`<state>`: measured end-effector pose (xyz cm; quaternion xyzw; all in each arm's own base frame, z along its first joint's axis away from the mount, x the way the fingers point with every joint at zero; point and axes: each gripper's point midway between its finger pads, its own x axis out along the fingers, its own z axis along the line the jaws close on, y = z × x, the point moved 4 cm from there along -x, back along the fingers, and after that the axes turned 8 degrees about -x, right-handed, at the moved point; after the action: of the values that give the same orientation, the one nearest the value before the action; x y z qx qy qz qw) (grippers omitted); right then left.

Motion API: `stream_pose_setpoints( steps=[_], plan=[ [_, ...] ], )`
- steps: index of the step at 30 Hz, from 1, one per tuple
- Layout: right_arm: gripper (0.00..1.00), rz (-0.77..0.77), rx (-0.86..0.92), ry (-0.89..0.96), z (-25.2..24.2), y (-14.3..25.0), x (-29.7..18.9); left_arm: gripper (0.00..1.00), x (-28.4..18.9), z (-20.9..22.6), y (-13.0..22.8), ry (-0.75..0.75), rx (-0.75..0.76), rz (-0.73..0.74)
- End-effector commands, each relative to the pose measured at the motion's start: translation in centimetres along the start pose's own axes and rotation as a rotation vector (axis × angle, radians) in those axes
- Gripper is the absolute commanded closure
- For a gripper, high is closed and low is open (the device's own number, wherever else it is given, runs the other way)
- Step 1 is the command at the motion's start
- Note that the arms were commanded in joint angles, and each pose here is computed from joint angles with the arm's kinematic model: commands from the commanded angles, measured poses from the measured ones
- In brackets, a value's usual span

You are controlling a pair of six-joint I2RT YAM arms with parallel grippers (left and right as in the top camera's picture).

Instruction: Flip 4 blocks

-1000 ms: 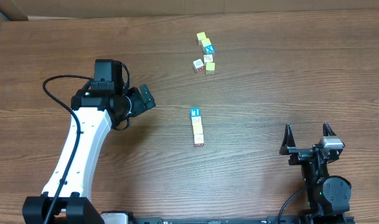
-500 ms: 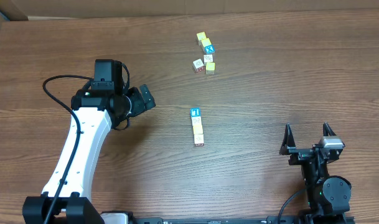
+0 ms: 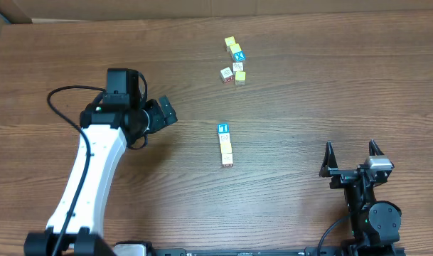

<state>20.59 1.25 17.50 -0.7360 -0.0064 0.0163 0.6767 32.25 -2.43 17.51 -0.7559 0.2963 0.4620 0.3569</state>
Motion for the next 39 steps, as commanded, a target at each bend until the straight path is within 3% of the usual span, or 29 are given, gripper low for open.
stream_pose_setpoints(
  steps=[1,8,12,26,33,39],
  plan=[
    [0.0,-0.002,-0.006,-0.001,0.0,0.2,0.0,0.0,-4.5,-0.4,-0.8,0.051,0.024,-0.148],
    [0.0,-0.002,-0.006,-0.001,0.0,0.2,0.0,0.0,-13.2,0.1,0.9,0.183,0.041,-0.366],
    [0.0,-0.002,-0.006,-0.001,0.0,0.2,0.0,0.0,-14.9,1.6,2.8,0.164,0.036,-0.378],
    [0.0,-0.002,-0.006,-0.001,0.0,0.2,0.0,0.0,-13.8,7.8,10.3,0.133,0.03,-0.378],
    [0.0,-0.002,-0.007,-0.001,0.0,0.2,0.0,0.0,-11.5,9.3,11.8,0.217,0.034,-0.496],
    [0.0,-0.002,-0.006,-0.001,0.0,0.2,0.0,0.0,-11.7,8.7,11.5,0.383,0.054,-0.681]
  ],
)
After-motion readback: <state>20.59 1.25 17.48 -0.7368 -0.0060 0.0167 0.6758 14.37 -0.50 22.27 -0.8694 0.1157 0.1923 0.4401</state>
